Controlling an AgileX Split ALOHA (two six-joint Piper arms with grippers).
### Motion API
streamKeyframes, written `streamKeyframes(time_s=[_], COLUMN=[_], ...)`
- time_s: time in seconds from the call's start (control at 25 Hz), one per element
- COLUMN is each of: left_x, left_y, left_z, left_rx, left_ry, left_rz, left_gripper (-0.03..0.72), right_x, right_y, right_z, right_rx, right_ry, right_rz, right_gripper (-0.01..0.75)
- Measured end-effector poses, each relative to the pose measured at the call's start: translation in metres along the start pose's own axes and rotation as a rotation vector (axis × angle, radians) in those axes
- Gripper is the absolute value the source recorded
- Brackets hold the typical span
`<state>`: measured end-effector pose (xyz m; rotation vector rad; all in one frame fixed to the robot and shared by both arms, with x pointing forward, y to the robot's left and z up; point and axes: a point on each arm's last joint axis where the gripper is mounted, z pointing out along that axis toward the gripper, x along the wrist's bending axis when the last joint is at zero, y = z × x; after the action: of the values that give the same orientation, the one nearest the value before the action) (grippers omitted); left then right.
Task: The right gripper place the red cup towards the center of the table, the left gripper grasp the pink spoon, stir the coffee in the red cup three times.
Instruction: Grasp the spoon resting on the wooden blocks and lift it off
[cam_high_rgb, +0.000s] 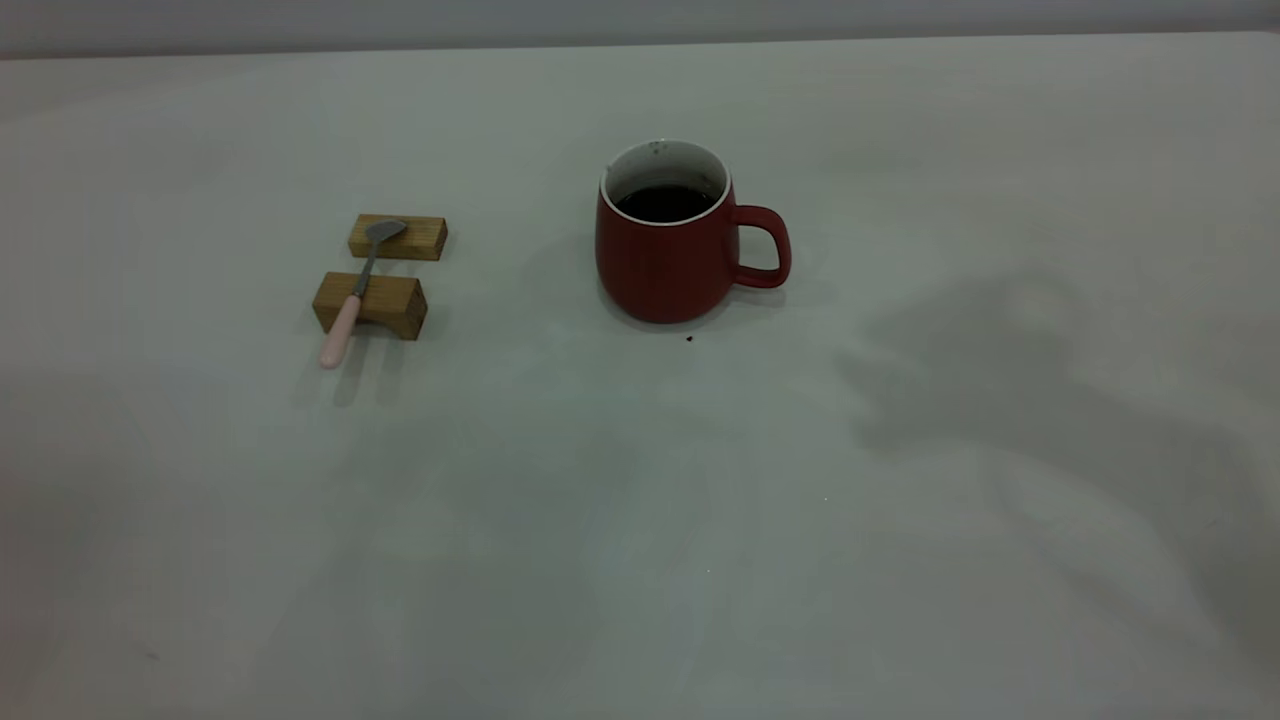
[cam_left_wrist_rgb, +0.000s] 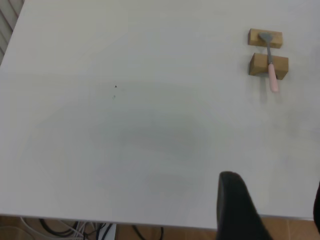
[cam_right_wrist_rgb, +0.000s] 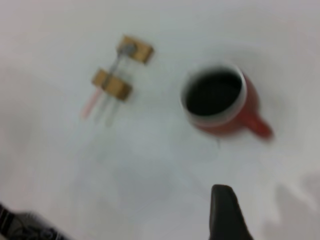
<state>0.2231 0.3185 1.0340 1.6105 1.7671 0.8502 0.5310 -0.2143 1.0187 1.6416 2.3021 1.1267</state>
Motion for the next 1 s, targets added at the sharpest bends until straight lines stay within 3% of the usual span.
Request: streamKeyframes(time_s=[0.24,0.4,0.6,0.8,1.0], left_x=[0.000,0.000,0.000,0.000,0.000], left_y=[0.000,0.000,0.000,0.000,0.000], left_z=[0.000,0.000,0.000,0.000,0.000], left_rx=[0.000,0.000,0.000,0.000,0.000], left_ry=[0.000,0.000,0.000,0.000,0.000], left_rz=[0.000,0.000,0.000,0.000,0.000], left_gripper=[0.445,0.445,0.445,0.445,0.445], right_x=[-0.006,-0.005,0.009,0.027,0.043], right_y=[-0.081,-0.116,-0.151,-0.163,-0.188], right_z=[-0.076,-0.096,-0.109,-0.138,-0.162], right_rx=[0.200,0.282,0.219,0.048,-0.034], right_ry=[-0.182,-0.281,-0.344,-0.382,-0.413], right_rz=[0.188,0.201,0.205,0.160,0.121], right_gripper=[0.483,0.483,0.483,0.480,0.481])
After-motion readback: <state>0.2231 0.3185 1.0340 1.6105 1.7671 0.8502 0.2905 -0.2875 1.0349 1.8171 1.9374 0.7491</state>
